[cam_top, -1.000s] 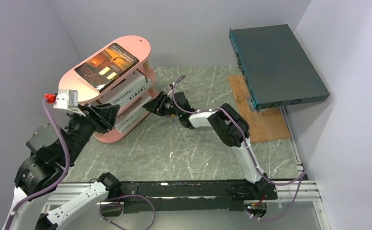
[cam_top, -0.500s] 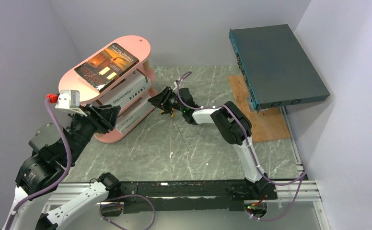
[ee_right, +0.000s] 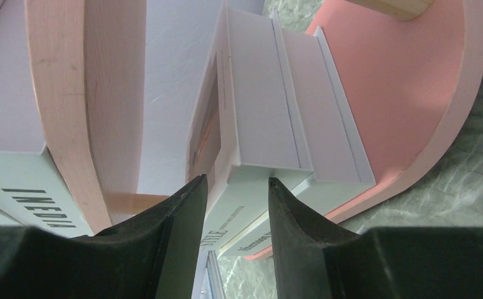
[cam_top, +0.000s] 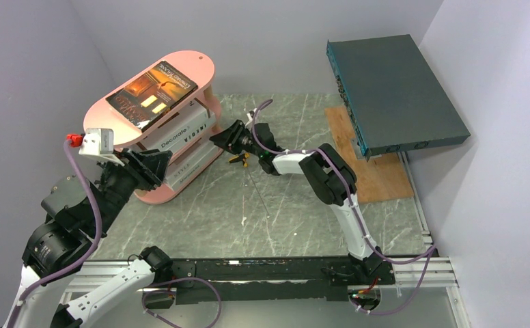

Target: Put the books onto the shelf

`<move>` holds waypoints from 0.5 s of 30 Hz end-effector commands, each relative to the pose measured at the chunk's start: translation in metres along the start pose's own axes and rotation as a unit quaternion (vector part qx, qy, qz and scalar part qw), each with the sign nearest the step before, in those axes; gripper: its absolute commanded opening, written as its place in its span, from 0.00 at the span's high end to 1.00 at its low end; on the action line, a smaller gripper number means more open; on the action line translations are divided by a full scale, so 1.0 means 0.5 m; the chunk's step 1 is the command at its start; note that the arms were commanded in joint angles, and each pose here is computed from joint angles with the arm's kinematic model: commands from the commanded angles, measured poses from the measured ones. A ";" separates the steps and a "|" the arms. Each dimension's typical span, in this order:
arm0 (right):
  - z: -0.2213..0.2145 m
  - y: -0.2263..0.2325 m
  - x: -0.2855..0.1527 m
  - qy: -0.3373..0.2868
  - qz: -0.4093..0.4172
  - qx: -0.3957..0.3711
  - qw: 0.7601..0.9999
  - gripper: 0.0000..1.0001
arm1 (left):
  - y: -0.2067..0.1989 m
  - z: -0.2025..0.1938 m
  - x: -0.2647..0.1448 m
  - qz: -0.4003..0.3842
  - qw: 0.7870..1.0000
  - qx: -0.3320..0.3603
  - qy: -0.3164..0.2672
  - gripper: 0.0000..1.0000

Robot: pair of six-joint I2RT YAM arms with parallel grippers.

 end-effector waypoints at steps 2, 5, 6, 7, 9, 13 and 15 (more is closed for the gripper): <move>0.020 0.047 -0.038 -0.024 0.037 -0.017 0.999 0.55 | -0.003 0.005 0.005 0.002 1.000 -0.004 -0.008 0.53; 0.014 0.064 -0.075 -0.025 0.040 -0.029 0.998 0.49 | -0.002 0.000 0.010 0.007 1.000 -0.003 -0.005 0.53; 0.011 0.067 -0.088 -0.022 0.036 -0.037 0.998 0.47 | -0.001 -0.002 0.013 0.009 1.000 -0.002 -0.001 0.53; 0.008 0.071 -0.101 -0.017 0.031 -0.046 0.998 0.43 | 0.000 -0.006 0.016 0.013 1.000 0.000 0.002 0.53; -0.004 0.068 -0.123 0.003 -0.003 -0.068 0.998 0.35 | 0.002 -0.010 0.021 0.021 1.000 0.001 0.008 0.53; -0.029 0.081 -0.153 0.047 -0.076 -0.143 0.986 0.11 | 0.001 -0.013 0.032 0.027 1.000 0.006 0.014 0.53; -0.044 0.094 -0.162 0.073 -0.110 -0.201 0.971 0.01 | -0.002 -0.011 0.038 0.029 0.999 0.012 0.017 0.53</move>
Point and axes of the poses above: each gripper's point midway between its finger pads, its own x axis out along the fingers, its own y axis along the line the jaws close on, z = x × y, the point moved 10 cm from there along -x, back along the fingers, and after that the axes turned 8 degrees about -x, right-handed, at the moved point
